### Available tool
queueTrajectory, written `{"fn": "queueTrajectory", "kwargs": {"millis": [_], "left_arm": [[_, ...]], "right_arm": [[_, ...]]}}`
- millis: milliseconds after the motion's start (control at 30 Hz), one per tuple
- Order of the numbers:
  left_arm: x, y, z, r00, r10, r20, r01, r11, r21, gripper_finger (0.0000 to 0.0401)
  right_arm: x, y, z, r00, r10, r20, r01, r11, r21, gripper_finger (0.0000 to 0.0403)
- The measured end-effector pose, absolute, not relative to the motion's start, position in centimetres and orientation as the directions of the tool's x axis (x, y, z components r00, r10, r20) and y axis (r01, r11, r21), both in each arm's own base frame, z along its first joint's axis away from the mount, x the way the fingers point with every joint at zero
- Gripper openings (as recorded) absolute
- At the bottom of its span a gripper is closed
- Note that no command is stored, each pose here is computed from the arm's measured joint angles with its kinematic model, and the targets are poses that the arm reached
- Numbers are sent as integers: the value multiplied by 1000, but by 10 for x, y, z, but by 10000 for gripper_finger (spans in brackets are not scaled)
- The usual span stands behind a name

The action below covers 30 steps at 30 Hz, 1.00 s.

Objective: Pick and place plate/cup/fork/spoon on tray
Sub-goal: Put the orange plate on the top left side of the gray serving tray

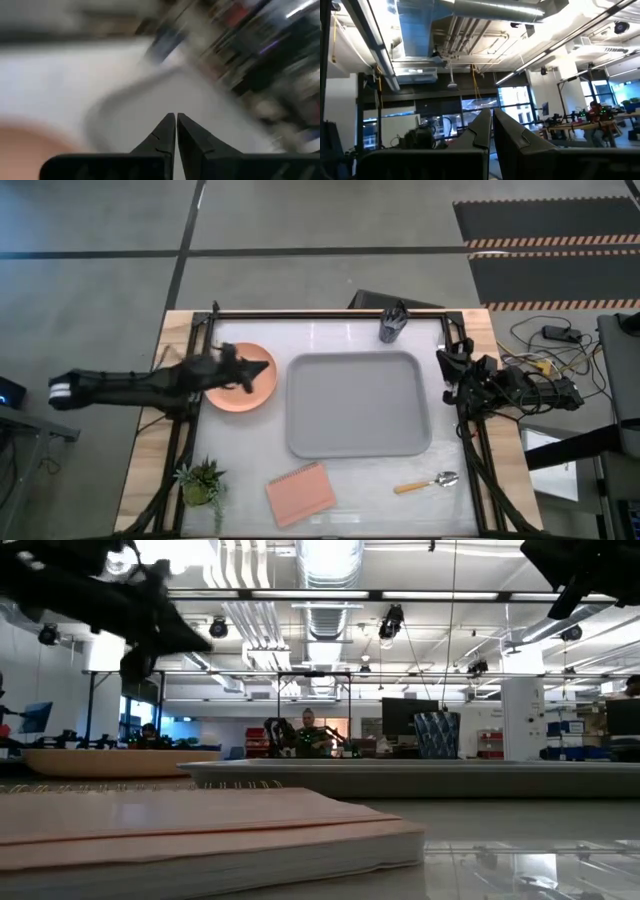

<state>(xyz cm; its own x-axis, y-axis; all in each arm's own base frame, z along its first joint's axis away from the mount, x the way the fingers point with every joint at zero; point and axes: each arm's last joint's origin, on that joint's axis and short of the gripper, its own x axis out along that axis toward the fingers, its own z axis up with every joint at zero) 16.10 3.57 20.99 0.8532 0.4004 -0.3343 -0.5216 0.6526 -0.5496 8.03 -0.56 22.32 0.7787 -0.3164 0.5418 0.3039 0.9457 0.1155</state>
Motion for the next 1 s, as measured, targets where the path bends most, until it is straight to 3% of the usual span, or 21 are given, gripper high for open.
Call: {"fn": "queueTrajectory", "kwargs": {"millis": [100, 267, 500, 633, 1000], "left_arm": [[174, 38, 208, 717, 376, -587, -681, 557, -475, 0], [197, 38, 209, 485, 266, -833, -817, 477, -323, 0], [227, 27, 211, 334, -9, -943, -806, 517, -290, 0], [226, 24, 209, 214, -34, -976, -836, 510, -201, 0], [224, 24, 205, 217, -33, -976, -812, 549, -199, 10]], "right_arm": [[80, -6, 223, 775, -332, 537, 325, 939, 112, 9], [80, -7, 222, 766, -375, 521, 372, 921, 116, 9], [81, -8, 221, 765, -391, 512, 396, 912, 104, 9], [80, -8, 221, 761, -404, 508, 419, 903, 91, 9], [80, -9, 221, 749, -435, 499, 462, 884, 77, 9]]}}
